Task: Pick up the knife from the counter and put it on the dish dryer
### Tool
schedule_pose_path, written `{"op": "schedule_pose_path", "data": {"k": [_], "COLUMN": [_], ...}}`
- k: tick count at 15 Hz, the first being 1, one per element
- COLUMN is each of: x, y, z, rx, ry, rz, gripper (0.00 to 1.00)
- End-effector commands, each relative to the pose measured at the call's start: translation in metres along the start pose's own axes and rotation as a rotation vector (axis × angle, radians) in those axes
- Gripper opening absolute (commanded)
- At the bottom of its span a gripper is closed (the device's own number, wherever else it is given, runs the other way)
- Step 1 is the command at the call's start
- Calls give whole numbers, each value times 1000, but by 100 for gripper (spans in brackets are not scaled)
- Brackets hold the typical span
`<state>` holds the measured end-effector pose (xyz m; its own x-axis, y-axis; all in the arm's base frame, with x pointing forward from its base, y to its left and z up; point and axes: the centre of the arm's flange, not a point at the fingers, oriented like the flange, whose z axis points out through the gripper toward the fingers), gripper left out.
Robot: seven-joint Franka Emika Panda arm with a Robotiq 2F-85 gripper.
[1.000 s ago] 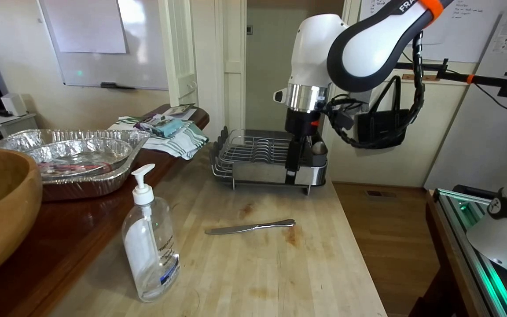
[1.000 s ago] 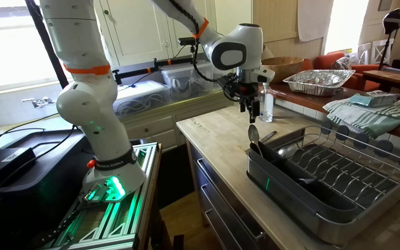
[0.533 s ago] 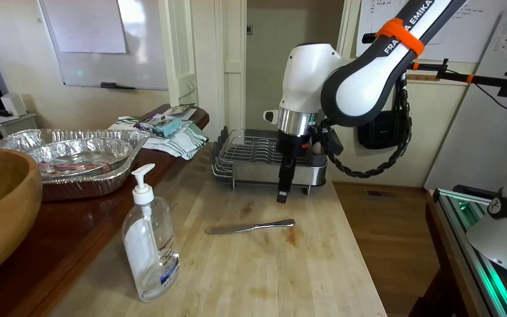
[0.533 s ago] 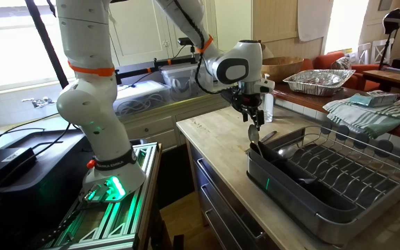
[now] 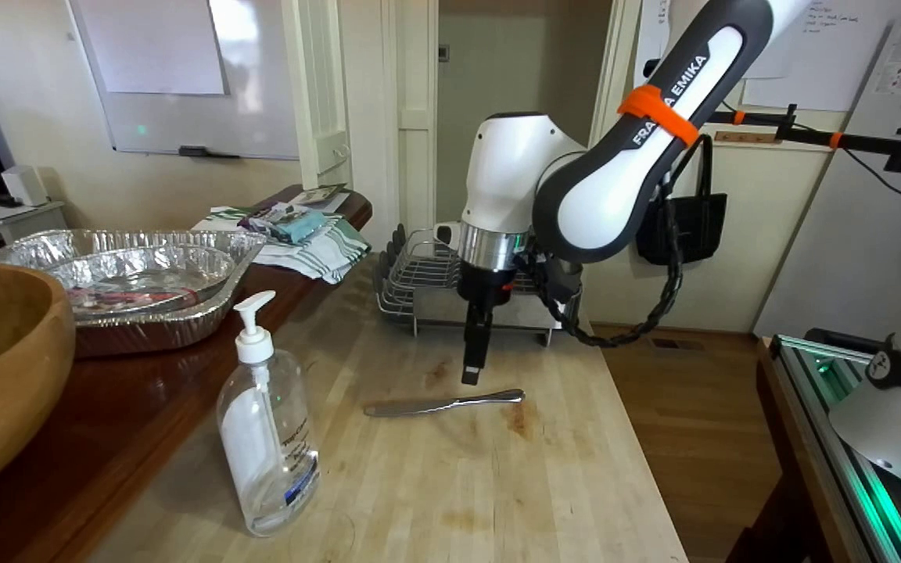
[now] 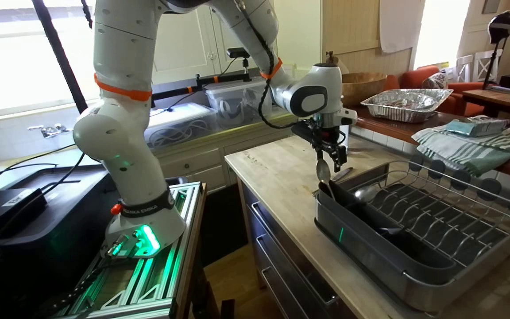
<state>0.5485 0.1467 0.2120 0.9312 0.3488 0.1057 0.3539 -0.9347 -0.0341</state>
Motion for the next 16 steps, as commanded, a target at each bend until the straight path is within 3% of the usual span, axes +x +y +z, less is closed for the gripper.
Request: {"op": "schedule_pose_path", "data": {"k": [1, 9, 10, 11, 12, 13, 16], "x": [24, 33, 34, 35, 35, 36, 37], "y": [-6, -11, -11, -11, -11, -12, -13], "z": [32, 68, 71, 73, 76, 78, 82], "rx": [4, 0, 1, 1, 1, -1, -1], "ry": [3, -30, -32, -34, -37, -39, -42], "rz": [-49, -84, -87, -90, -92, -94, -100], "gripper": [100, 100, 94, 78, 70, 69, 45]}}
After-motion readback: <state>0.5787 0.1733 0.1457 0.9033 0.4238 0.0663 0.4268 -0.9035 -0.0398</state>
